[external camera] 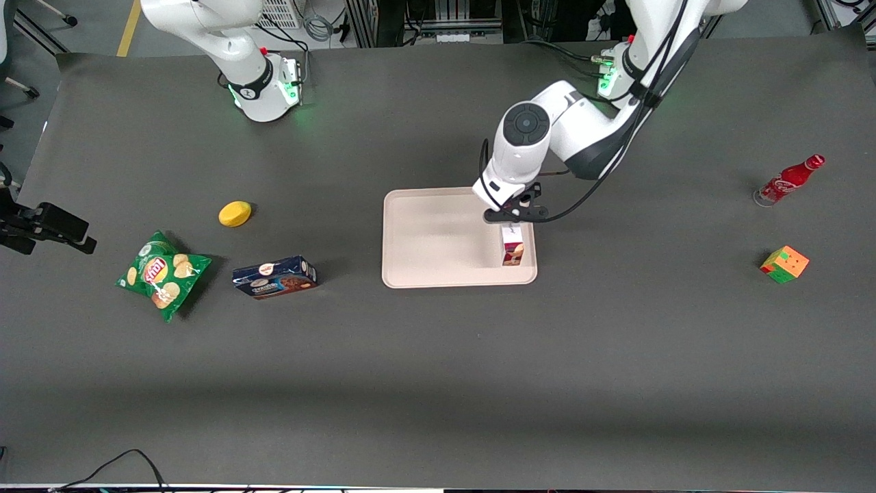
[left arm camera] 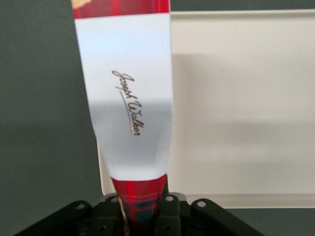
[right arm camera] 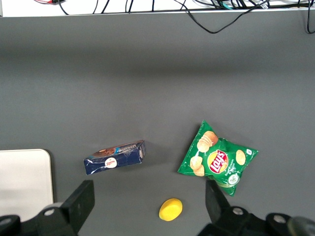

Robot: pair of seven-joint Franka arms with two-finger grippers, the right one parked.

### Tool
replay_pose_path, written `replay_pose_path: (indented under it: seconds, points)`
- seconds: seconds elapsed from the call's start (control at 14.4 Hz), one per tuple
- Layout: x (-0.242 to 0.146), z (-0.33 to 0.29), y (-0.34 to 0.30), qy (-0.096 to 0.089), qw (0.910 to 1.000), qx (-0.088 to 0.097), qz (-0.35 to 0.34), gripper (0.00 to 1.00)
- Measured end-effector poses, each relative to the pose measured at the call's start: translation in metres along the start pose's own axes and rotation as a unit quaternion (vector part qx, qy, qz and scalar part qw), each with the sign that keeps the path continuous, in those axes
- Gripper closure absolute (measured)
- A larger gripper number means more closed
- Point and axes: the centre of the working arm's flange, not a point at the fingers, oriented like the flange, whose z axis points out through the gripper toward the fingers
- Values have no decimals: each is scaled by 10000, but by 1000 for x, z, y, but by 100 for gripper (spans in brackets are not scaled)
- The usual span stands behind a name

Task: Place red cookie box on tray
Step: 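Carry the held cookie box over the pink tray, then lower the cookie box upright onto the tray and open the left gripper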

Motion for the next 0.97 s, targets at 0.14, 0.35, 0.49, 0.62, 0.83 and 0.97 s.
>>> replay_pose_path:
  seconds: [0.14, 0.35, 0.49, 0.62, 0.83, 0.97]
  points:
    - [1, 17, -1, 12, 10000, 92, 5, 78]
    - [2, 41, -1, 154, 9995, 280, 32, 78]
    - [2, 57, 1, 137, 9995, 269, 37, 78]
    - [3, 69, 2, 76, 9998, 191, 20, 78]
    - [7, 77, 0, 17, 9999, 154, -42, 78]
    - [11, 77, -3, 26, 9998, 154, -92, 68]
